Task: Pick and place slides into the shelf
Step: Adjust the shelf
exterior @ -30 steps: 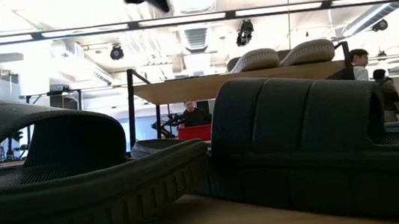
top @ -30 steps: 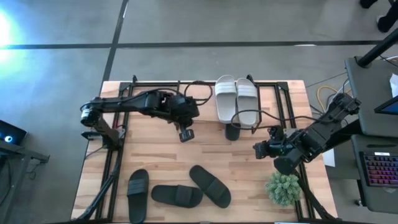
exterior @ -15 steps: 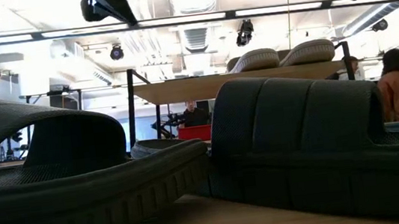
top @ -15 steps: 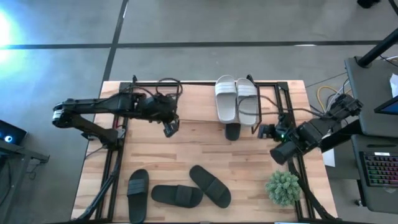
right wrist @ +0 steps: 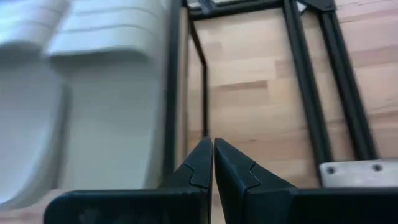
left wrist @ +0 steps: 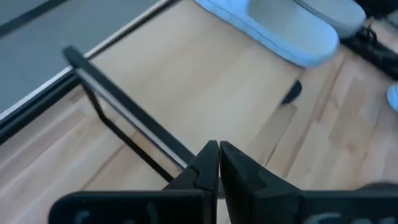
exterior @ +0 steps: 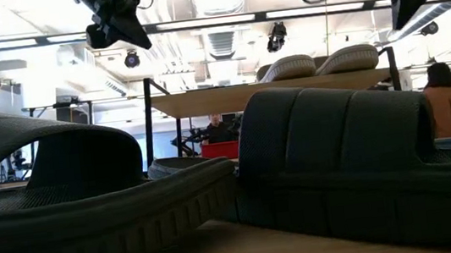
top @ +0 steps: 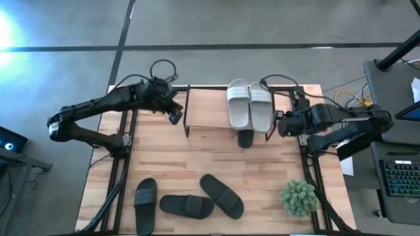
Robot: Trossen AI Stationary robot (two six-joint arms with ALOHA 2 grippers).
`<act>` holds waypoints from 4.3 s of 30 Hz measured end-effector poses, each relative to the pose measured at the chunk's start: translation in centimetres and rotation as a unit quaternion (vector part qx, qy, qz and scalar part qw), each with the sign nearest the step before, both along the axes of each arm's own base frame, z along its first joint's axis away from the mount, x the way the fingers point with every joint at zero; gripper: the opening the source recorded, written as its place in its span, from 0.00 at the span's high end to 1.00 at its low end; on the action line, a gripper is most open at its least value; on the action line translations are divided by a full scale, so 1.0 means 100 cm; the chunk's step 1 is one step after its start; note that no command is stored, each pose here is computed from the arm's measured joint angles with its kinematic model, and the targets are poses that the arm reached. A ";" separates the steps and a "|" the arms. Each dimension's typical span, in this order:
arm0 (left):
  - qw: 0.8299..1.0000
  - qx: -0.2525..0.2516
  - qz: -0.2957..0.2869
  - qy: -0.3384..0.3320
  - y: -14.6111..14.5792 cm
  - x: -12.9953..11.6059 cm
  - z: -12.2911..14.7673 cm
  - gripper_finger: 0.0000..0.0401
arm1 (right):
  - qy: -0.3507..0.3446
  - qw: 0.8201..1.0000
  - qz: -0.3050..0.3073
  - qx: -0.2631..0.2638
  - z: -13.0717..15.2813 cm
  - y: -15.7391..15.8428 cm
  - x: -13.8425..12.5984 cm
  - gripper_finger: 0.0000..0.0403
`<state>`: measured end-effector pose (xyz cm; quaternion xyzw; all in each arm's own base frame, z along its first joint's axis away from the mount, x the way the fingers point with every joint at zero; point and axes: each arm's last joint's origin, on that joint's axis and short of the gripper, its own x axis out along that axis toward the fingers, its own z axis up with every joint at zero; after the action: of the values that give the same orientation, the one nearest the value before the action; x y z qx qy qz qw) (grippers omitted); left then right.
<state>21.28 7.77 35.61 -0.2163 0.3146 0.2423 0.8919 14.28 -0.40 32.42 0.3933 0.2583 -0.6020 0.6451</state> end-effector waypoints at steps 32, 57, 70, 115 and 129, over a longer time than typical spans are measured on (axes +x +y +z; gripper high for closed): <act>0.988 -0.155 0.016 0.018 0.065 -0.019 -0.074 1.00 | 0.064 0.994 0.084 0.026 -0.038 -0.119 0.025 0.98; 0.986 -0.157 -0.005 0.057 0.053 -0.034 -0.072 1.00 | 0.054 0.982 0.157 0.085 -0.044 -0.114 0.055 0.98; 0.986 -0.157 0.002 0.047 0.040 -0.049 -0.059 1.00 | 0.070 0.982 0.155 0.081 -0.041 -0.102 0.052 0.98; 0.979 -0.179 -0.084 -0.047 -0.013 -0.069 -0.076 1.00 | 0.068 0.988 0.127 0.060 -0.023 -0.090 0.026 0.98; 0.989 -0.132 -0.057 -0.022 0.002 -0.050 -0.087 1.00 | 0.077 0.988 0.122 0.063 -0.024 -0.090 0.024 0.98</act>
<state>16.32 7.93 26.89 -0.3188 0.3359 0.1431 0.8747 16.65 -9.35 30.03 0.3508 0.3907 -0.5302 0.6657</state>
